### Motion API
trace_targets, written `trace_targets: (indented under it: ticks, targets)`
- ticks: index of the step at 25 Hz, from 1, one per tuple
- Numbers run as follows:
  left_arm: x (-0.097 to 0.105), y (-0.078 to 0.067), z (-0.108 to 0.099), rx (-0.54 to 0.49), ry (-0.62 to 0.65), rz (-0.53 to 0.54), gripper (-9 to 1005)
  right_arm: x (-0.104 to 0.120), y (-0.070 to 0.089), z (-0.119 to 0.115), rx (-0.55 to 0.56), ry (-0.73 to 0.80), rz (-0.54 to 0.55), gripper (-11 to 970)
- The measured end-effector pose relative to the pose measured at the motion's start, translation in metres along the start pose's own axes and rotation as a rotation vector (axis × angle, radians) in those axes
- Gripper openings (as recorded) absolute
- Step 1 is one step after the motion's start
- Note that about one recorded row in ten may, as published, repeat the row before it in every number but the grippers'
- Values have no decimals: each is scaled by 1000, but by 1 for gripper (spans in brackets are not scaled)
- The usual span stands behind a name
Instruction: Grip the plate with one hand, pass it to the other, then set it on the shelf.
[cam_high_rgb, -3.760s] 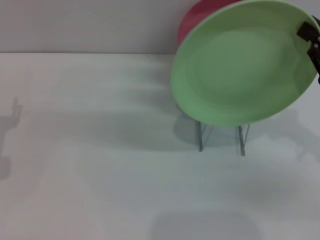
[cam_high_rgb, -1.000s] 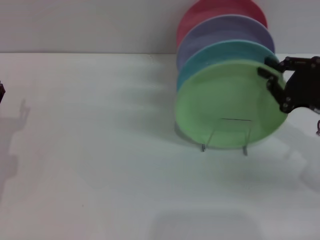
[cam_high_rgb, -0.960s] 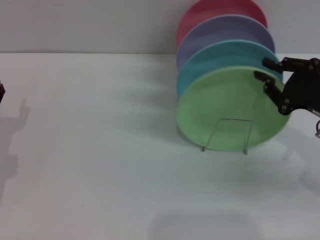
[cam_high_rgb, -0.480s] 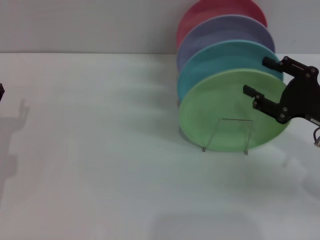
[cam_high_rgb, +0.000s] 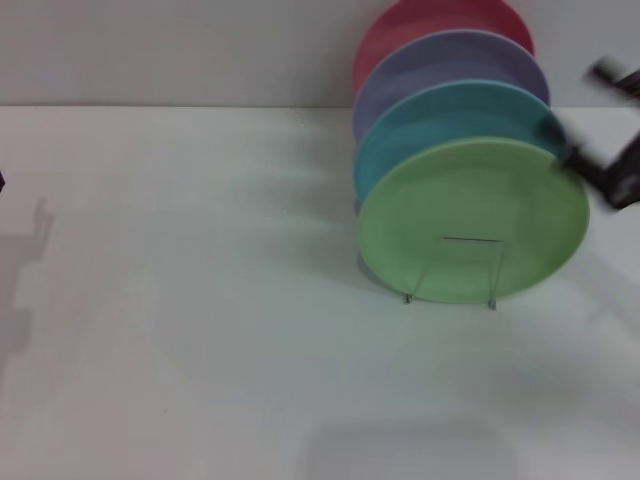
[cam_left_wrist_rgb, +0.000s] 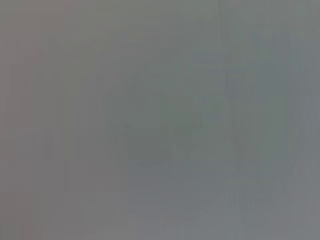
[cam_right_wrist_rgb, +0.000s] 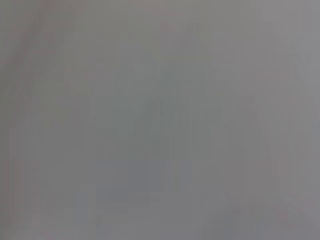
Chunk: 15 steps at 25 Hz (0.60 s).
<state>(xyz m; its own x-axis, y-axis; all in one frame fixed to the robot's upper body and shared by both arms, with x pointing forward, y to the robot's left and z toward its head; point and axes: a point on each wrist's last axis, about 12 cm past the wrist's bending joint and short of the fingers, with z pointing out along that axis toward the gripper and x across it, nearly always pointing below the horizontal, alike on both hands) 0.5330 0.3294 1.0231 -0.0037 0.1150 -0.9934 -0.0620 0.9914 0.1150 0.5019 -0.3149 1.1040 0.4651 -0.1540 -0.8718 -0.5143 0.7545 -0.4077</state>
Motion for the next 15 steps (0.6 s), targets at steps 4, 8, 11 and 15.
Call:
trace_targets:
  ticks: [4,8,11,15]
  targets:
    - [2,5,-3,-20,6,-4,758,-1,-10,-32,341,-113,46,652]
    - [3,6,-5,-25,6,-5,758,13,-18,-70,639,-57,156,676]
    - [4,10,-7,-42,9,-9,758,29,-19,-102,848,39,251,743]
    - [6,14,-11,-57,17,-15,758,38,-15,-127,995,120,274,766]
